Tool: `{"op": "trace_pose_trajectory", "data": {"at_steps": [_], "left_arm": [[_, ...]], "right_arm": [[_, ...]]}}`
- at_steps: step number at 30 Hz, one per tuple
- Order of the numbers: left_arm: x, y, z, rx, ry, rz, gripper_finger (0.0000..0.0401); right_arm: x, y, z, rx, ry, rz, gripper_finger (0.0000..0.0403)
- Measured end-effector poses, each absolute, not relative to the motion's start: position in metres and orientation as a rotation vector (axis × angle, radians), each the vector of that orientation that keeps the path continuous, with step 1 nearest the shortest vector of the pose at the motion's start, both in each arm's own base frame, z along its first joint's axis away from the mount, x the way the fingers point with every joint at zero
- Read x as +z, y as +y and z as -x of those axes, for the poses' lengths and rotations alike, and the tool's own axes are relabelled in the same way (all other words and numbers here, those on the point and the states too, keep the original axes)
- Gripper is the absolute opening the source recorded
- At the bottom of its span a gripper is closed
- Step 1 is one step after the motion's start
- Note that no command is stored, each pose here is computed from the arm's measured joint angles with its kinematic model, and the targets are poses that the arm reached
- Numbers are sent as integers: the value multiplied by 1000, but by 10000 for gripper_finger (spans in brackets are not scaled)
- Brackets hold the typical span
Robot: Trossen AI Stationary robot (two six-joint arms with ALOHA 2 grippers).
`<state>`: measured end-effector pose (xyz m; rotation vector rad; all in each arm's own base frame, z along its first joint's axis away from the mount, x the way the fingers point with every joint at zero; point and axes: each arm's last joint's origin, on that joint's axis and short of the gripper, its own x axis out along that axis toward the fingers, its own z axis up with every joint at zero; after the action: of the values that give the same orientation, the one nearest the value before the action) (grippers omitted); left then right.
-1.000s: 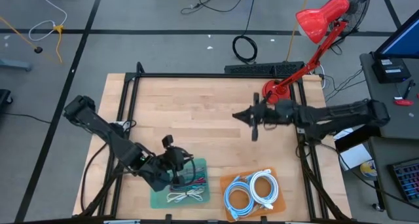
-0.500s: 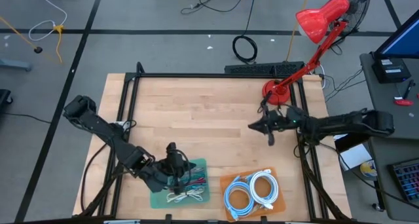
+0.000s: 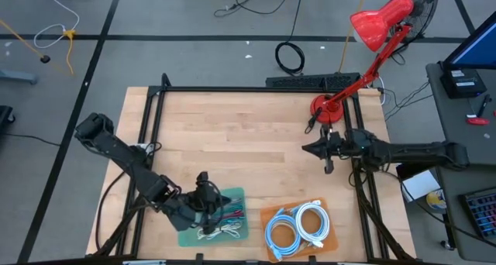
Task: Pick & Place USB Port
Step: Return to Home Position
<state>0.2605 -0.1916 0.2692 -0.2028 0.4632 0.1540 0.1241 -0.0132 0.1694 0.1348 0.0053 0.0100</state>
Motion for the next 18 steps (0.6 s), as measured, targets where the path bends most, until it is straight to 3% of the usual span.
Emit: {"op": "trace_pose_trajectory", "data": {"at_steps": [5, 13, 18], "left_arm": [[269, -196, -257, 161, 451, 199, 21], [270, -195, -257, 182, 437, 176, 21], [270, -194, -258, 185, 436, 175, 21]], "right_arm": [[169, -4, -115, -25, 9, -151, 0], [177, 19, -101, 102, -75, -90, 0], [170, 21, -97, -51, -18, -32, 0]]}}
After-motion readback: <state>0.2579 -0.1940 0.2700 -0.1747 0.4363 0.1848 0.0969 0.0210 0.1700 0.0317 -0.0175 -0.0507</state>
